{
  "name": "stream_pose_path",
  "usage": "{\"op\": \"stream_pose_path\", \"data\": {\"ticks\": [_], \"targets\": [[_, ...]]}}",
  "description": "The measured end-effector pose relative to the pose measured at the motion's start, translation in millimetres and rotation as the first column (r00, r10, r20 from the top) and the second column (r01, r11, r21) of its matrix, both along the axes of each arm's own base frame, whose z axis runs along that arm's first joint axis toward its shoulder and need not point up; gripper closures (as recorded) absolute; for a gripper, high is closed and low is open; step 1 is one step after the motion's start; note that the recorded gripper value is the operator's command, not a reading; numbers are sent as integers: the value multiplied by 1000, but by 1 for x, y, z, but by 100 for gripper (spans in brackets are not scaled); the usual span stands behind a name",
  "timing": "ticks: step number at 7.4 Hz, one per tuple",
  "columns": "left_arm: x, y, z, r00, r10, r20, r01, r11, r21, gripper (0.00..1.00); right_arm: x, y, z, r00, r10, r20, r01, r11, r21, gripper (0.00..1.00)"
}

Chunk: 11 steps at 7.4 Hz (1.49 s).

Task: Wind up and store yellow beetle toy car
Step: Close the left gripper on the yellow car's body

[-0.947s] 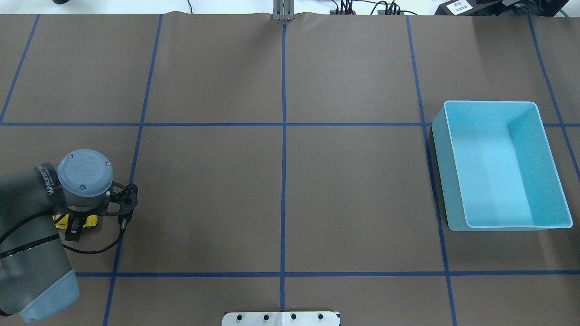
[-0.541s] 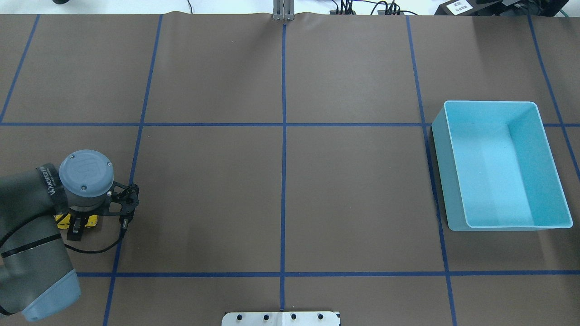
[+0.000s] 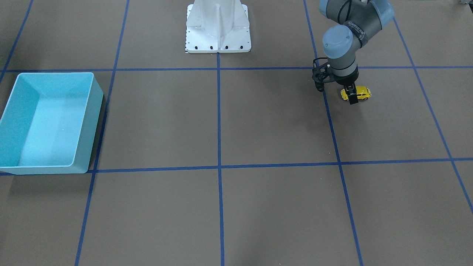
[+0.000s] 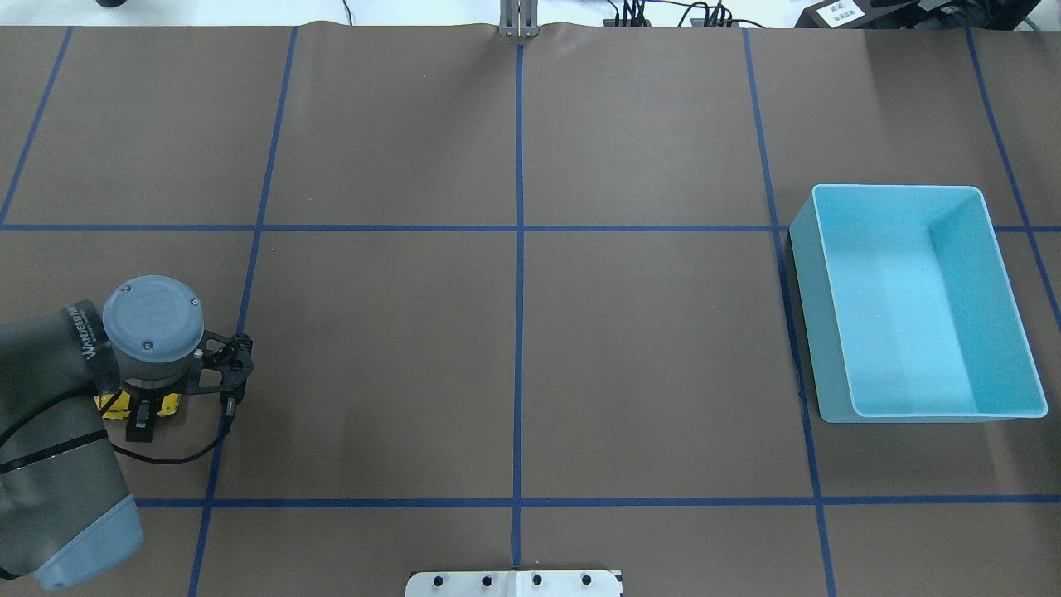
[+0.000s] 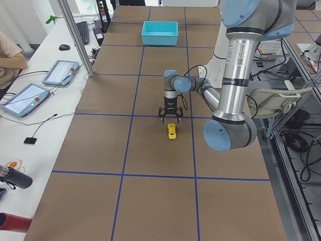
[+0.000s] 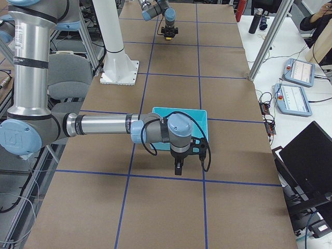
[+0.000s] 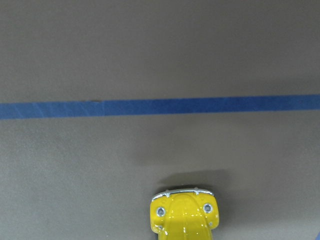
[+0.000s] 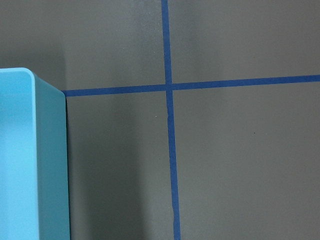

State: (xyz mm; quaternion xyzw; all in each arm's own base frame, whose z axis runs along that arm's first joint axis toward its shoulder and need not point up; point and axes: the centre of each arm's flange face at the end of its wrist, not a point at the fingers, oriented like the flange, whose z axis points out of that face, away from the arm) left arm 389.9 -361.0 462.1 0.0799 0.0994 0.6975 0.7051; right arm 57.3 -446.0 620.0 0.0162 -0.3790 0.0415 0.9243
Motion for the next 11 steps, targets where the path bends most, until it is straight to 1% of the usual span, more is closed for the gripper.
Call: {"op": "stream_pose_path", "data": {"ticks": [6, 8, 11], "targets": [[5, -1, 12, 1000, -5, -18, 5, 1000, 7, 3, 1, 3, -1, 1000, 2, 2, -2, 1000, 1, 0], [0, 2, 18, 1000, -2, -12, 2, 1000, 3, 6, 1, 4, -2, 1000, 3, 2, -3, 1000, 1, 0], [3, 3, 22, 1000, 5, -20, -5, 1000, 9, 7, 1, 13, -2, 1000, 3, 2, -3, 1000, -1, 0]]}}
